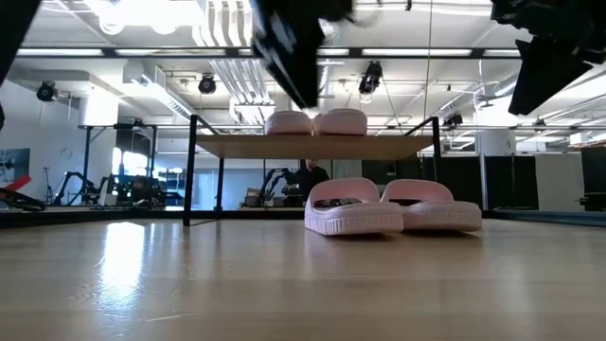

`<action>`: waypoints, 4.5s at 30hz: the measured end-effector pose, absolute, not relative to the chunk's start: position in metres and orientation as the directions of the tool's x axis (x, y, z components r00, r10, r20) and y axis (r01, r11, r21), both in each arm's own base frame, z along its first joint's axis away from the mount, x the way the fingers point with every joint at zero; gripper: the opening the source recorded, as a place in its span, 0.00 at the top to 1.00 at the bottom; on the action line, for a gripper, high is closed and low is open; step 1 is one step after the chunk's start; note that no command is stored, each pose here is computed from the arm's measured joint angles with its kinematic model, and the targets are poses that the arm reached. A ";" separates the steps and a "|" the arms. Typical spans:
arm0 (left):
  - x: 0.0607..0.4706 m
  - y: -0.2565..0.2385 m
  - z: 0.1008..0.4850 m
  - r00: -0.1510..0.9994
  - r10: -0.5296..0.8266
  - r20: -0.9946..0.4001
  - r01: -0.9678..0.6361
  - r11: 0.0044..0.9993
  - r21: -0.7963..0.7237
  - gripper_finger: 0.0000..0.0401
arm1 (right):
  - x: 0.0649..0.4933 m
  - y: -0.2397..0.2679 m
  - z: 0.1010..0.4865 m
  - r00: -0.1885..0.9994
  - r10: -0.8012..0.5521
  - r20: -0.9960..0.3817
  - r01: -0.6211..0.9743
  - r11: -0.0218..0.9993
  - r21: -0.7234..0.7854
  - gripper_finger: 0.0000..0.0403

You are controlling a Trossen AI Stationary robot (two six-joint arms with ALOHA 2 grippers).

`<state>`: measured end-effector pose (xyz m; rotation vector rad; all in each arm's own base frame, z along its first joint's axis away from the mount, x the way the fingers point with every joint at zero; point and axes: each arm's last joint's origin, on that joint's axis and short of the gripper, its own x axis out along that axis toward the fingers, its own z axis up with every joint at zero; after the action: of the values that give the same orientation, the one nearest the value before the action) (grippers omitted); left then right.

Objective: Pick and place slides into the shelf
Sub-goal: Put the left black sandal under the shelf, then put the right black sandal under the shelf

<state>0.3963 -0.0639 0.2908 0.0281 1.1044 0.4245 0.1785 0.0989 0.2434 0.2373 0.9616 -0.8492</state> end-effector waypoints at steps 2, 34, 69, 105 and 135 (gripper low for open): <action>0.370 -0.077 0.311 0.352 0.274 -0.895 -0.316 0.935 0.162 0.63 | 0.179 0.100 0.243 0.279 -0.501 -0.819 0.711 0.681 -0.174 0.58; 0.247 -0.190 0.219 -0.401 0.150 -0.904 -0.572 0.729 0.375 0.59 | 0.187 0.106 0.243 0.363 -0.462 -0.809 0.629 0.762 -0.152 0.58; 0.230 -0.172 0.171 -0.412 0.298 -0.861 -0.444 0.760 0.475 0.96 | 0.186 0.104 0.238 0.353 -0.473 -0.808 0.631 0.758 -0.168 0.58; 0.304 -0.091 0.154 0.131 0.659 -0.741 0.048 0.742 0.668 1.00 | 0.189 0.106 0.257 0.358 -0.453 -0.816 0.674 0.730 -0.109 0.58; 0.288 -0.091 0.234 0.225 0.460 -0.859 -0.228 0.882 0.412 0.52 | 0.188 0.113 0.270 0.295 -0.293 -0.910 0.537 0.838 -0.096 0.58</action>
<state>0.2877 -0.0908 0.2345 0.2153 1.2587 0.4792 0.1881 0.1126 0.2696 0.2449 1.1463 -0.5596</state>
